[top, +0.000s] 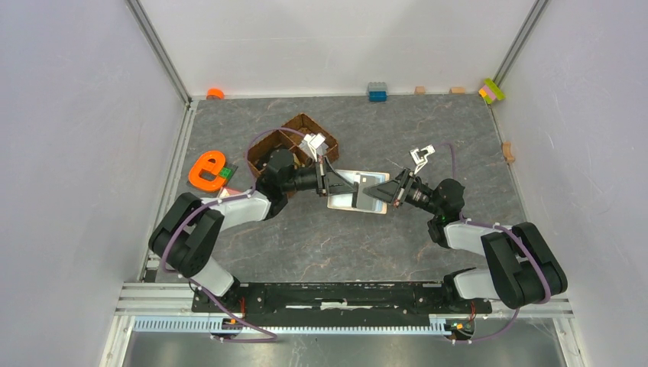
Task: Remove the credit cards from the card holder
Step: Remove the credit card from the card holder.
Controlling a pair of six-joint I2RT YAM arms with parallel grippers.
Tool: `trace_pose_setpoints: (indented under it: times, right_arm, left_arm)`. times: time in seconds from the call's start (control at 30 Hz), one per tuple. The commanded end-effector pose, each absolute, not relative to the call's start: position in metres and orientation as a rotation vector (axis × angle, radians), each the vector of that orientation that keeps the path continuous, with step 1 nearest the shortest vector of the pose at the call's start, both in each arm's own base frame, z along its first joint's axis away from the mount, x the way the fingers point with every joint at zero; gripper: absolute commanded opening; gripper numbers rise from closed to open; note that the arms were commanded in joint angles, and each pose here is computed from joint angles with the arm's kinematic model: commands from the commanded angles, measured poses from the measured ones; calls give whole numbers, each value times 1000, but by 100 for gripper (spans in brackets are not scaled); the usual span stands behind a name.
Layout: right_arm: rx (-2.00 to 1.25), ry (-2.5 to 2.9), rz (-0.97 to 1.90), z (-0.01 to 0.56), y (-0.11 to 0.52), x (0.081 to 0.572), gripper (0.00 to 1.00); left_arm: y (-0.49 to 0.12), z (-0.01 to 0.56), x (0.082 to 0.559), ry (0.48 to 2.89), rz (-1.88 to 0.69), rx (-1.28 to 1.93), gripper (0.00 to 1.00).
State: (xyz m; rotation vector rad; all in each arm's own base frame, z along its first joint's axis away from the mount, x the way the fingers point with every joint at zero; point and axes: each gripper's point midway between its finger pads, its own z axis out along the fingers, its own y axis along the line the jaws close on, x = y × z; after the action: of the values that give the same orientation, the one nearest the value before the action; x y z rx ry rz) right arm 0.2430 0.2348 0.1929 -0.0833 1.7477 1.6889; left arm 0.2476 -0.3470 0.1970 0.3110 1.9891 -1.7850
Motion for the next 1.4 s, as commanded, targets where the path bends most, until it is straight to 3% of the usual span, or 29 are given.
trace_pose_setpoints:
  times: [0.0, 0.4, 0.63, 0.93, 0.97, 1.03, 1.1, 1.23, 1.37]
  right_arm:
    - [-145, 1654, 1687, 213, 235, 243, 21]
    - [-106, 1660, 1657, 208, 228, 247, 3]
    - [-110, 1658, 1658, 208, 228, 247, 20]
    - [-117, 1663, 1657, 207, 230, 247, 20]
    - [-117, 1667, 1656, 207, 230, 247, 17]
    - [-113, 1673, 1649, 205, 230, 247, 6]
    - [-110, 1681, 1642, 204, 230, 248, 1]
    - [-108, 1681, 1643, 205, 230, 249, 0]
    - [-112, 1680, 1644, 205, 230, 248, 0]
  left_arm:
    - [-331, 198, 262, 1952, -1730, 230, 2]
    - [-326, 200, 266, 1923, -1762, 193, 2]
    - [-333, 201, 261, 1926, -1799, 225, 7]
    - [-334, 201, 261, 1929, -1802, 223, 8]
    - [-334, 201, 261, 1931, -1803, 224, 10]
    - [-334, 201, 260, 1929, -1807, 227, 28]
    - [-334, 203, 259, 1915, -1815, 232, 36]
    - [-336, 203, 258, 1912, -1831, 242, 38]
    - [-344, 203, 252, 1922, -1869, 276, 31]
